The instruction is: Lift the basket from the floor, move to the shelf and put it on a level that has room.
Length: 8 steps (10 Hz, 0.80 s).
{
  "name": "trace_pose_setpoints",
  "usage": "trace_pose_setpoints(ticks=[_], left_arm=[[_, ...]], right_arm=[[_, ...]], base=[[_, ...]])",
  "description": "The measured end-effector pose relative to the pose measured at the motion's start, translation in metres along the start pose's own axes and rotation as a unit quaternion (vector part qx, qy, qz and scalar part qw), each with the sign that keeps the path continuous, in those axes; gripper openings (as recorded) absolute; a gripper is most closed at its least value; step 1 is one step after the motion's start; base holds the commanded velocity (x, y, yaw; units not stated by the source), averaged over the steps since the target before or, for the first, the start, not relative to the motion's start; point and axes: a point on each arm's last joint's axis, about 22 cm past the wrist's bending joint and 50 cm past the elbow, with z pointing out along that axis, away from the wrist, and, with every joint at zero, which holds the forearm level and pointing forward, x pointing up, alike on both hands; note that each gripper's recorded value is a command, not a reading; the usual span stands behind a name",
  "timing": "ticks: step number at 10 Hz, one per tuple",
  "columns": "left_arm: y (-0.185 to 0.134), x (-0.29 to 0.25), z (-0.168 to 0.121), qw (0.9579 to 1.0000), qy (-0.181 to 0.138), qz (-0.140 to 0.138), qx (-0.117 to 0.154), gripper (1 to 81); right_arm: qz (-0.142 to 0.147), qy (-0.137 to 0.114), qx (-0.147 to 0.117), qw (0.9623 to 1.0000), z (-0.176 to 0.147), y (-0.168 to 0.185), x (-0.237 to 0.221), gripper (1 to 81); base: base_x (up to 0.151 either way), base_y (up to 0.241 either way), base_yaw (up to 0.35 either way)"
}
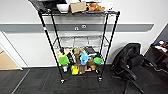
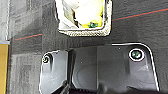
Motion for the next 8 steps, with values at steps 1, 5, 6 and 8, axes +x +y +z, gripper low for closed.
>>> trace_pose_setpoints(ticks=[1, 5, 6, 8], left_arm=[[0.007, -0.002, 0.003, 1.0, -0.001, -0.006, -0.004, 81.1], [0.026, -0.013, 0.013, 0.9989, -0.021, -0.039, -0.013, 81.1], [0.016, -0.014, 0.012, 0.9983, -0.027, -0.051, -0.005, 81.1], [0.004, -0.027, 0.017, 0.9956, -0.047, -0.081, 0.006, 81.1]], right_arm=[[0.001, -0.001, 0.0, 1.0, 0.0, 0.0, -0.002, 81.1], [0.0, 0.004, 0.009, 0.9999, 0.006, -0.009, 0.006, 81.1], [0.007, -0.007, 0.01, 0.9999, 0.01, -0.009, -0.009, 81.1], [0.018, -0.029, 0.009, 0.9994, 0.018, -0.005, -0.025, 81.1]], base=[[0.0, 0.0, 0.0], [0.0, 0.0, 0.0], [0.0, 0.0, 0.0], [0.0, 0.0, 0.0]])
